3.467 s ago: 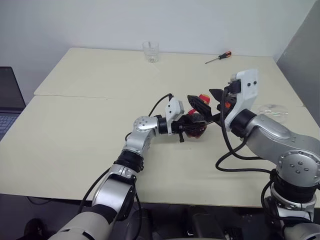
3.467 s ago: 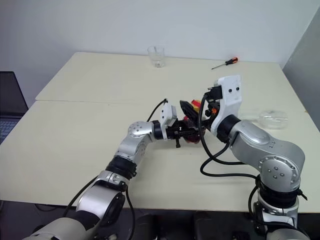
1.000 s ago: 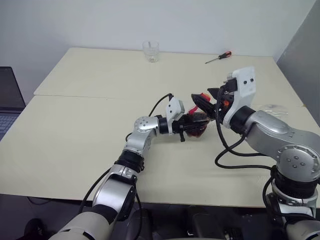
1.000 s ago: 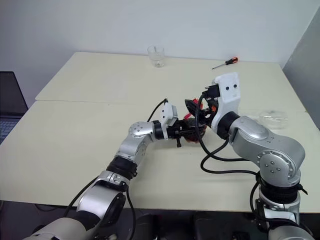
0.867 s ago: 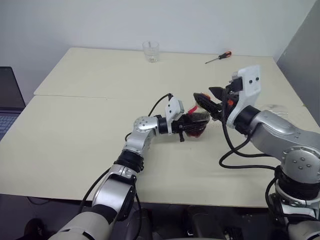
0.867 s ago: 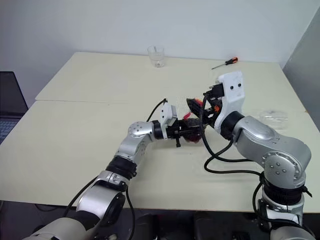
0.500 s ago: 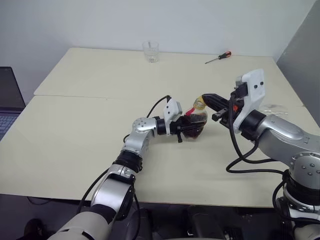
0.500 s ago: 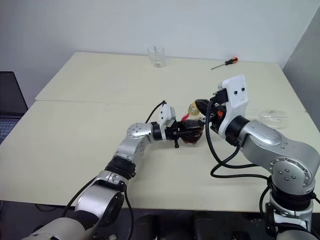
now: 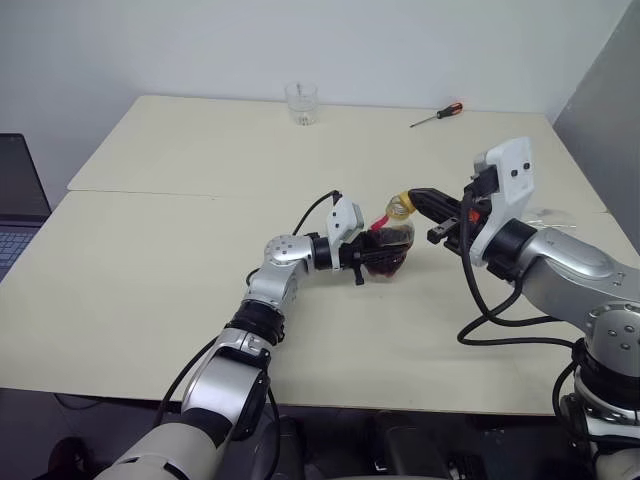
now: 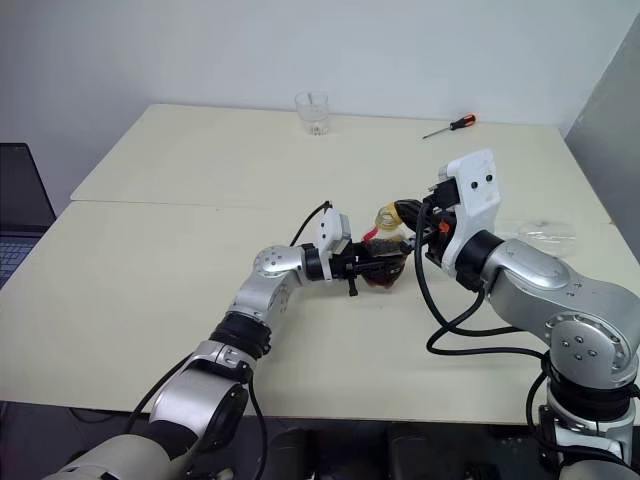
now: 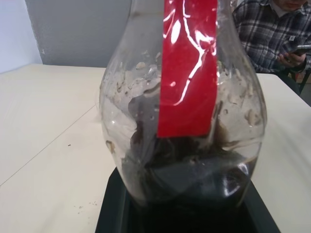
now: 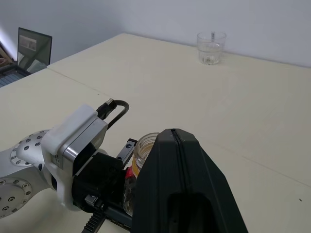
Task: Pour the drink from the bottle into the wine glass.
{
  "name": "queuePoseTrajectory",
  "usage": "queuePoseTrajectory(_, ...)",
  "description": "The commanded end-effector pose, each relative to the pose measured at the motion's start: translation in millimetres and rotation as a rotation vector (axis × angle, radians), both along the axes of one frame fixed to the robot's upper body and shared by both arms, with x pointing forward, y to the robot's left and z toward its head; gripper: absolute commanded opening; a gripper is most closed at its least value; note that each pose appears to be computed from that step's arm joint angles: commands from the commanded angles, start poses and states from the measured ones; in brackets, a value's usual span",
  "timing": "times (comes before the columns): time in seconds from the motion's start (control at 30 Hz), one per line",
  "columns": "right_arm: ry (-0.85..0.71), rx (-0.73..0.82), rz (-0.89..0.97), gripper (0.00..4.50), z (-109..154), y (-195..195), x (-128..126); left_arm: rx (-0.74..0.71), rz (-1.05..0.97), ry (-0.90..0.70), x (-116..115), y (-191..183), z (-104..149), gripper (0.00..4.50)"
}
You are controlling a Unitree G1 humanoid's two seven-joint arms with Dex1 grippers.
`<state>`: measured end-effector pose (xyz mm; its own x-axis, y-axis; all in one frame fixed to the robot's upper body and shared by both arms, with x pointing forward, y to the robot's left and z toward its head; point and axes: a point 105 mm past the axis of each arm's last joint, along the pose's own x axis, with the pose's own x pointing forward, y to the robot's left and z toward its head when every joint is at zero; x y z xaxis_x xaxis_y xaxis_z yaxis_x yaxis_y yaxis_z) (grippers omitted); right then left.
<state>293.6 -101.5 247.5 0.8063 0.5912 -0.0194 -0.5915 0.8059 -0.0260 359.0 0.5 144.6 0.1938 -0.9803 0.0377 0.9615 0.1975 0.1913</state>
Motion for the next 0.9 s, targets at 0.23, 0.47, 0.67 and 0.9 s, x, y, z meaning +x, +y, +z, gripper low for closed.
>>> queuePoseTrajectory(0.23, -0.041, -0.004, 0.011, 0.0, 9, 1, -1, -0.042, -0.004, -0.092, 2, -3, 26, 0.76)
queuePoseTrajectory(0.47, -0.048, -0.007, 0.005, 0.0, 12, -2, -3, -0.039, -0.001, -0.095, 3, -3, 26, 0.76)
queuePoseTrajectory(0.67, -0.05, -0.01, -0.009, 0.0, 13, -7, -3, -0.039, -0.002, -0.096, 4, -3, 26, 0.76)
queuePoseTrajectory(0.9, -0.049, -0.01, -0.026, 0.0, 9, -11, 0, -0.036, 0.001, -0.1, 6, -5, 28, 0.76)
